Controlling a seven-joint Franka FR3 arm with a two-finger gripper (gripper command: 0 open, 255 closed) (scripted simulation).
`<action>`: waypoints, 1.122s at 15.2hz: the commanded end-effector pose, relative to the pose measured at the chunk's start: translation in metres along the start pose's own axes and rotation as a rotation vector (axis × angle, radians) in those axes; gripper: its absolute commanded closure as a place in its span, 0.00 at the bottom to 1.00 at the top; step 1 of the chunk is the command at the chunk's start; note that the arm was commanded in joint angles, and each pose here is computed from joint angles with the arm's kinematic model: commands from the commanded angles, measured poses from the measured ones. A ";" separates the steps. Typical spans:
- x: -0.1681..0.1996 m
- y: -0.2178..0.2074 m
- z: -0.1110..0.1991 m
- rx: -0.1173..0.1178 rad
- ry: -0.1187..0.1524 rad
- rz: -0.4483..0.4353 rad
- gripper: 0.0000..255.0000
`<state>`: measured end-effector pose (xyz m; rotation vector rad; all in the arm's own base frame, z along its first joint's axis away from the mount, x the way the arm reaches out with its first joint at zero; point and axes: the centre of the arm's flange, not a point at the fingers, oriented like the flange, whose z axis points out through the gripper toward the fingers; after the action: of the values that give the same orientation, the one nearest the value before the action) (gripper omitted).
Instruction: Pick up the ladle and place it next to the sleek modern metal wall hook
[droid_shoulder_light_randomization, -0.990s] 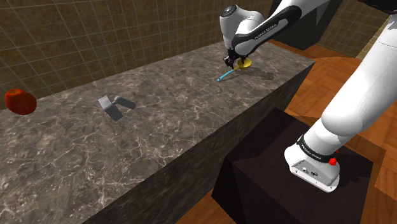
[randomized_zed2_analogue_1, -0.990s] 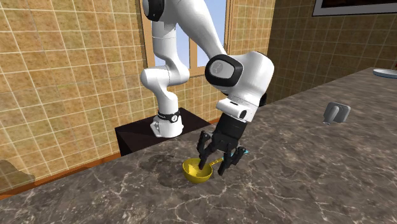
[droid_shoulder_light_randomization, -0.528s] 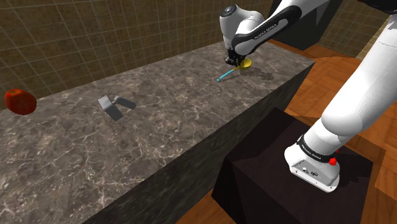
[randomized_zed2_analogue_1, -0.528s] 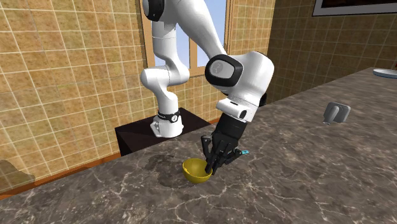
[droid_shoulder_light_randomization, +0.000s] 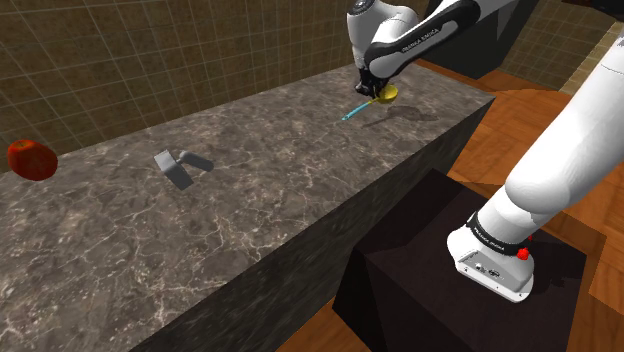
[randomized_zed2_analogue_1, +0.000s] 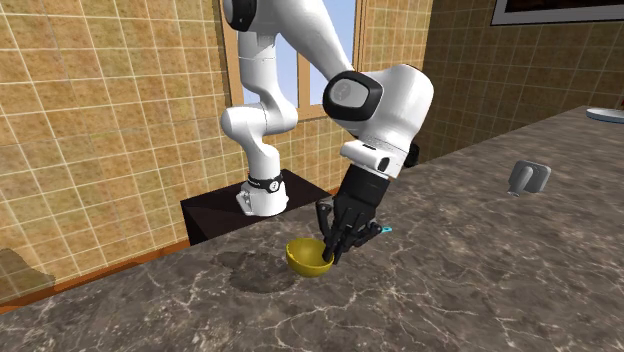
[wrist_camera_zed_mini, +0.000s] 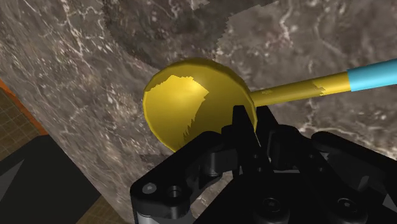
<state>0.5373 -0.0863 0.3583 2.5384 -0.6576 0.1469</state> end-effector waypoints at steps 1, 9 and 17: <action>0.002 0.004 -0.009 0.000 0.000 0.000 1.00; 0.011 0.023 -0.046 0.000 0.000 0.000 1.00; 0.021 0.042 -0.083 0.000 0.000 0.000 1.00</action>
<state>0.5370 -0.0854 0.4475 2.5385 -0.6574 0.1471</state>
